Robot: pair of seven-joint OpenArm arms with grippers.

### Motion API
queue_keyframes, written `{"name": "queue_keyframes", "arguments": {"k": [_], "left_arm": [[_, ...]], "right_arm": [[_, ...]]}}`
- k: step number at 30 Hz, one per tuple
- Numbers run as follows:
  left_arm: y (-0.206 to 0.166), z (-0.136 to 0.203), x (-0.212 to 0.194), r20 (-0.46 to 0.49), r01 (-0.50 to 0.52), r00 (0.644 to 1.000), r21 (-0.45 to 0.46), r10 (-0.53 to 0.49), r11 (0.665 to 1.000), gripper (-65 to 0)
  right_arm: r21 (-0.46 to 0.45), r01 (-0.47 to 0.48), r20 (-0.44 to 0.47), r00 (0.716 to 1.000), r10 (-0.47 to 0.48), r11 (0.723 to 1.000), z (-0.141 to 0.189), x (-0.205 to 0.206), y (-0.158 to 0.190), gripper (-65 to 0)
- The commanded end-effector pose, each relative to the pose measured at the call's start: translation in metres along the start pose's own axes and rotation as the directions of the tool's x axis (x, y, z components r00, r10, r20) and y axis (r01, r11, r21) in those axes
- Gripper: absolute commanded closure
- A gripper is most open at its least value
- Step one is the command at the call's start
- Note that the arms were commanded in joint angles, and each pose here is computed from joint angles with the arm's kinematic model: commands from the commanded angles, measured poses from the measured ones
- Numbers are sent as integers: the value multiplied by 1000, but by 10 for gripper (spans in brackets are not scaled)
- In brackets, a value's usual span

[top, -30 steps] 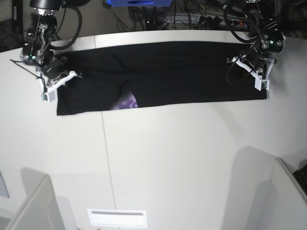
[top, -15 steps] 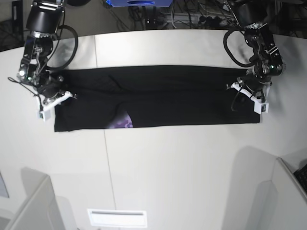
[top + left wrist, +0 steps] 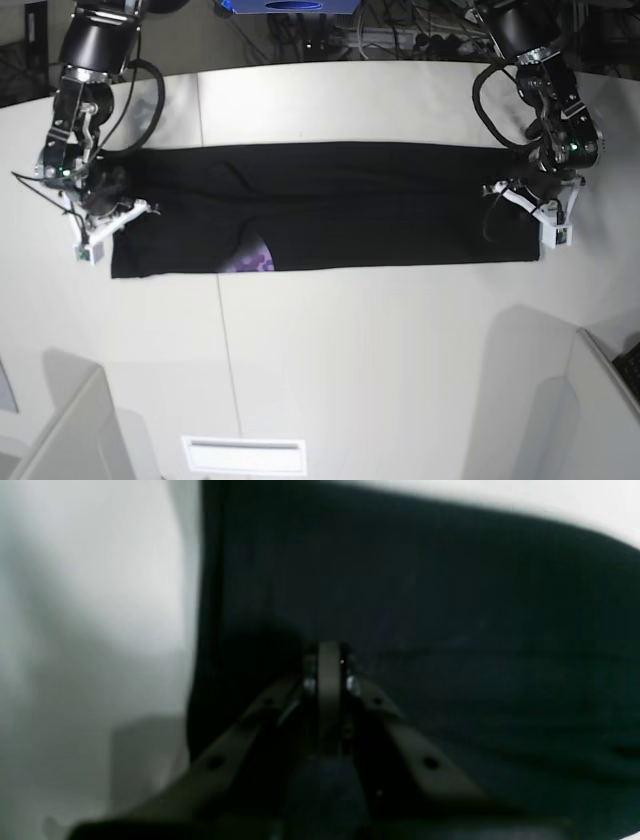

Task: Fold the T-shirt properly
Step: 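Raise the left gripper away from the strip end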

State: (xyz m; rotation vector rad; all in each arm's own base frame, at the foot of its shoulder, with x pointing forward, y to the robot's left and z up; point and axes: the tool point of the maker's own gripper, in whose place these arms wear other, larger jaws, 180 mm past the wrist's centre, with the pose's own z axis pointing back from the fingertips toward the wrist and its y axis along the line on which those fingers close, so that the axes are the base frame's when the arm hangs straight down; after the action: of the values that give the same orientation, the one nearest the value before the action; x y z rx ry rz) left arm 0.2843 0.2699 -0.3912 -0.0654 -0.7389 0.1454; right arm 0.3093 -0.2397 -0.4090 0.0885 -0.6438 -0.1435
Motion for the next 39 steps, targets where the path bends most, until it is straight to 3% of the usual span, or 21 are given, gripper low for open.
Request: {"name": "queue_keyframes", "arguments": {"k": [1,8,12,15,21,33,39], "left_arm": [[-4,9,26,79,26,997,-6,-25,1000,0],[-13,46,47,113,124,985,32,-127,992,0],[-14,58,40,115,153,981,47,-157,987,0],[4,68,38,138,85,986,65,-93,994,0],[36,106,41,256,-110,960,-29,113,994,0],[49,120,18,203,-109,973,-22,111,994,0],[53,123,27,227,-87,970,-11,87,996,0]], "right_arm": [[2,-17,75,997,16,1000,10,22,0,0],[3,-78,193,978,76,997,45,44,17,0],[0,-92,205,975,90,996,54,40,20,0],[0,-107,204,973,105,994,60,34,23,0],[4,-119,201,973,116,993,69,20,29,0],[29,-100,157,983,94,995,66,-4,36,0],[125,-228,139,968,211,966,68,-24,57,0]]}}
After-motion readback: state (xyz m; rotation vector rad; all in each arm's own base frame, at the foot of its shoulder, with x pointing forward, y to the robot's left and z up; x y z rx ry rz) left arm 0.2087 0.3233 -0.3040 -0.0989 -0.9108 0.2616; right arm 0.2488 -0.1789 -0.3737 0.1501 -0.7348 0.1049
